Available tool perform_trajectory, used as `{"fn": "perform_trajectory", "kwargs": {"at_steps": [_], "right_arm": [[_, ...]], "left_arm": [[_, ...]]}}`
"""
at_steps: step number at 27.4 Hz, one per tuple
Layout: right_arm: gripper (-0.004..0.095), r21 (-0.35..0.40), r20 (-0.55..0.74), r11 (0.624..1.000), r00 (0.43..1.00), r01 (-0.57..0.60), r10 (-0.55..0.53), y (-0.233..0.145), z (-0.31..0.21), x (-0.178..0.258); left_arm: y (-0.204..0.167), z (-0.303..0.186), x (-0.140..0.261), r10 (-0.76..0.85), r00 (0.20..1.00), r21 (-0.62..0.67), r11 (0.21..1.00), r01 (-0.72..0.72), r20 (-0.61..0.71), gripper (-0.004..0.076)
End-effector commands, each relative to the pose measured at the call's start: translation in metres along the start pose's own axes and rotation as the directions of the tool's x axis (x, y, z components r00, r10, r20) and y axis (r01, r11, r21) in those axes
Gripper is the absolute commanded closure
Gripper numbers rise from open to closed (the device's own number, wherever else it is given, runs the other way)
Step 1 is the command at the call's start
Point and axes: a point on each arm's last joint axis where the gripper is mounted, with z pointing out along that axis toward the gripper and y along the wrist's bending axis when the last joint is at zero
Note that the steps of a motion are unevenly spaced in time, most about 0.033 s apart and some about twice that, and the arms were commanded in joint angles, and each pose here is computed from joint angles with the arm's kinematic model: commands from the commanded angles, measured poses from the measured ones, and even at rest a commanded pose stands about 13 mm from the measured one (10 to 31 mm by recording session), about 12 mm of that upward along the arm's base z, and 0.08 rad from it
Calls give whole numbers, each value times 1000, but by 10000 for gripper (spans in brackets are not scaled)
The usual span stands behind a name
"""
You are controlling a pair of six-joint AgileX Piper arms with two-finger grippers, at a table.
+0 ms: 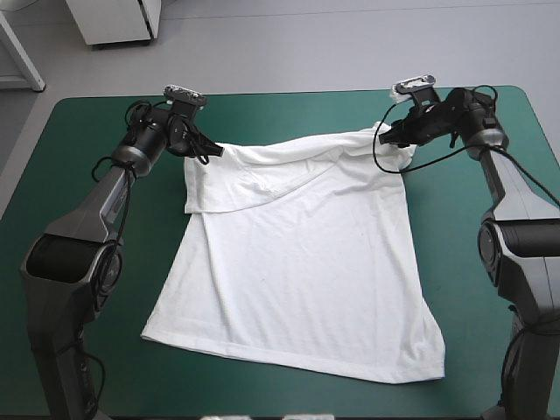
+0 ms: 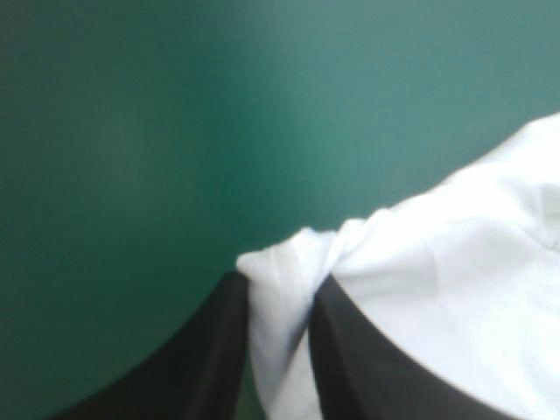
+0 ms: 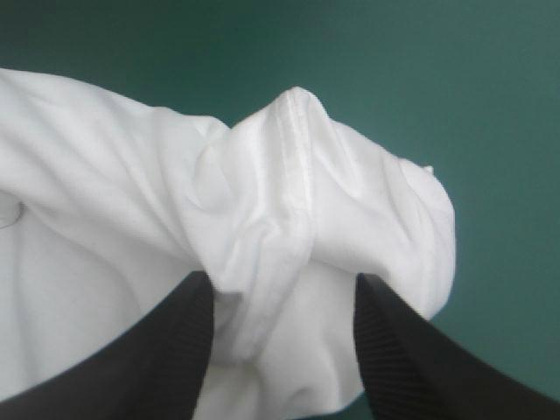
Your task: Fold the cloth
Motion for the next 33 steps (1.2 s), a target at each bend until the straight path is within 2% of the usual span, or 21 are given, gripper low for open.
{"fn": "perform_trajectory", "kwargs": {"at_steps": [1, 2, 4, 9, 13, 17, 23, 29, 31, 33], "right_arm": [[321, 26, 142, 999, 990, 18, -22, 3, -67, -28], [323, 22, 139, 1000, 990, 22, -25, 5, -74, -29], [327, 13, 132, 999, 991, 31, -33, 9, -90, -30], [327, -9, 125, 999, 992, 33, -32, 24, -139, -29], [327, -6, 134, 1000, 991, 13, -12, 43, -188, -16], [330, -20, 75, 1000, 997, -23, 24, 61, -222, 15], [332, -99, -52, 995, 998, -34, 29, 96, -247, 60], [331, -137, -78, 990, 997, -17, 6, 129, -258, 79], [332, -143, -117, 989, 993, -36, 20, 132, -252, 89], [331, -115, -186, 992, 982, -55, 32, 129, -240, 104]], "left_arm": [[8, -58, -23, -17, 993, 2, 1000, 17, 121, 324], [9, -66, -23, -15, 994, 2, 1000, 15, 112, 276], [10, -84, -21, -13, 997, 7, 1000, 12, 78, 244], [14, -142, -7, -27, 999, 18, 999, 27, -24, 251], [15, -198, 2, -50, 997, 36, 998, 48, 58, 252], [14, -229, 31, -54, 997, 35, 998, 52, 48, 251], [1, -233, 92, -53, 992, 93, 994, 64, -110, 251], [-11, -220, 148, -44, 963, 128, 988, 80, -265, 251], [-18, -207, 171, -38, 939, 152, 984, 95, -342, 251], [-24, -189, 196, -26, 909, 155, 983, 99, -417, 251]]}}
